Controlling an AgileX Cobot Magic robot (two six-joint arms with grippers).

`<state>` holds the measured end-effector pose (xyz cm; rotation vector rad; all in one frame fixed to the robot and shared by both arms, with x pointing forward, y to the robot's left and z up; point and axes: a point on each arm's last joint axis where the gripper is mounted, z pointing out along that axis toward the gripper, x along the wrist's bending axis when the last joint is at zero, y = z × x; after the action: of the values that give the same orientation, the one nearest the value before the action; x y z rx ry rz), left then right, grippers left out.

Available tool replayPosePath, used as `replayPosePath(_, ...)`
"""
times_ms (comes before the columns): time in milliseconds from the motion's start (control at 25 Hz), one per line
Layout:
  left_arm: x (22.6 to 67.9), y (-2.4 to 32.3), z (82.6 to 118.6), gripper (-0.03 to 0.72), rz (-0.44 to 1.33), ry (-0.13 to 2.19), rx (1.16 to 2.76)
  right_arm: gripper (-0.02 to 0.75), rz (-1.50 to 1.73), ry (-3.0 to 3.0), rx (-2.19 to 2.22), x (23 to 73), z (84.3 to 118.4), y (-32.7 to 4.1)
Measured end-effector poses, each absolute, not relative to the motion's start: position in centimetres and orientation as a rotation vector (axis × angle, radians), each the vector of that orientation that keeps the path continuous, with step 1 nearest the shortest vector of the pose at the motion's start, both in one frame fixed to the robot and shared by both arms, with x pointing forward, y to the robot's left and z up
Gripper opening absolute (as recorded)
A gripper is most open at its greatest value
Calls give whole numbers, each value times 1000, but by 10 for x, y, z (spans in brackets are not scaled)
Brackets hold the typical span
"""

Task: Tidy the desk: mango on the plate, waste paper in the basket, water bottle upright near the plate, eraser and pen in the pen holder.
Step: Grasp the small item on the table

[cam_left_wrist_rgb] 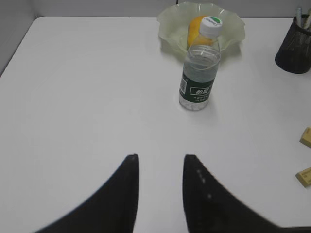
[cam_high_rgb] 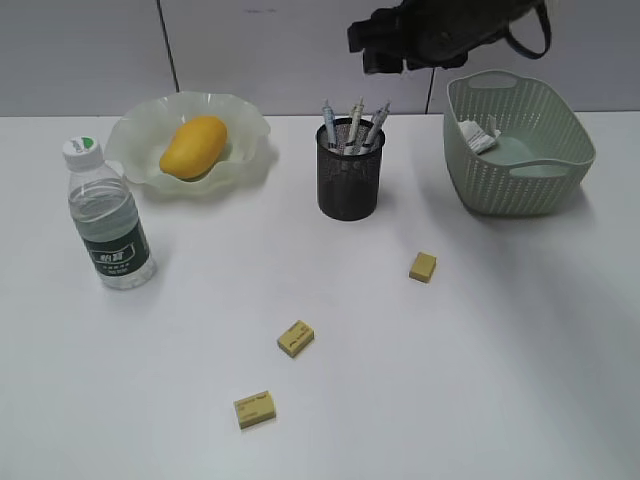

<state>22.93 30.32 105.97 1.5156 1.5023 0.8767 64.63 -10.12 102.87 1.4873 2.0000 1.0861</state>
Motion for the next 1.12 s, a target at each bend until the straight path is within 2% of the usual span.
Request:
replayPosePath(280,229,303,1060,239,877,1502,1516,359,591,2275,1710,624,1058,-113)
replayPosePath(560,229,303,1060,239,877,1502,1516,239,443,2316,1790,619,1081,-128)
replayPosePath(920,229,303,1060,238,871,1501,1515,221,424,2159,1949,641,1083,-190)
replayPosePath(1120,229,303,1060,237,878,1503,1516,221,422,2203,1911,635,1085,-195)
